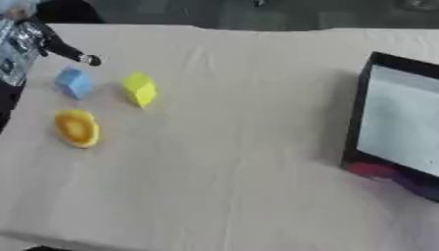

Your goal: Pick up the objects with one hand, pass them to the other hand, and then place them into the box on the other side of the table.

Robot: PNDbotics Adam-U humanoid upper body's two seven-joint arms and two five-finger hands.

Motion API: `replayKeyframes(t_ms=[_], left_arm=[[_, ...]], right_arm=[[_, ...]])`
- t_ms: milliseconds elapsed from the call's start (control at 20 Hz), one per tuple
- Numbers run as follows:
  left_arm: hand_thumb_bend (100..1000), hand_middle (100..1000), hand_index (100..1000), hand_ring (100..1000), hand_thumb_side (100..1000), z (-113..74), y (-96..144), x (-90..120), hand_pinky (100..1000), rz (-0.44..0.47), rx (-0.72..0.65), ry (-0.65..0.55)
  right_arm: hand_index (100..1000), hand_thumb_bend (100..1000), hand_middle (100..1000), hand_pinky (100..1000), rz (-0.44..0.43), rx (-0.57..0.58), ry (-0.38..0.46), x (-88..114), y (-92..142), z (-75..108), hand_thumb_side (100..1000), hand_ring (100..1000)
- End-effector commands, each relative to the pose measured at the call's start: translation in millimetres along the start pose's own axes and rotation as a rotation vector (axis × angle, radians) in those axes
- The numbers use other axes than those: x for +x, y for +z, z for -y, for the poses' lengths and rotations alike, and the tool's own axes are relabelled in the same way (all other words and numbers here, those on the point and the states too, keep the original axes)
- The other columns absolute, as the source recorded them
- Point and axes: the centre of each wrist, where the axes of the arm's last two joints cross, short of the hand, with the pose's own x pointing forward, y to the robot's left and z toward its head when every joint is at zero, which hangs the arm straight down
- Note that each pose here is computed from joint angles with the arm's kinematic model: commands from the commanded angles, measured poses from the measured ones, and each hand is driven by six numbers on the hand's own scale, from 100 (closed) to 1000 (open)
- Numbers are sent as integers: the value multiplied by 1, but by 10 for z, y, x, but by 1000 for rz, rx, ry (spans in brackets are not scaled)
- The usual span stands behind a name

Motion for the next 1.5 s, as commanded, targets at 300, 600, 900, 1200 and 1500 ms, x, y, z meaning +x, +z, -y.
replayKeyframes(t_ms=[300,600,900,1200,1500], left_arm=[[601,803,835,864,174,-127,-16,-101,904,-54,19,21],[586,804,839,869,168,-118,-50,-176,912,-97,34,61],[576,803,815,874,208,-31,-123,-259,915,-145,15,91],[568,804,805,875,226,26,-154,-282,918,-155,1,108],[560,805,797,877,220,52,-174,-323,920,-168,-9,117]], right_arm=[[952,389,948,940,31,5,26,95,-24,25,434,1000],[952,389,949,940,29,6,26,91,-22,19,436,1000],[951,388,948,940,28,4,23,84,-19,14,438,1000],[951,388,948,941,23,2,20,68,-15,9,440,1000],[951,386,947,941,18,1,20,53,-10,10,444,1000]])
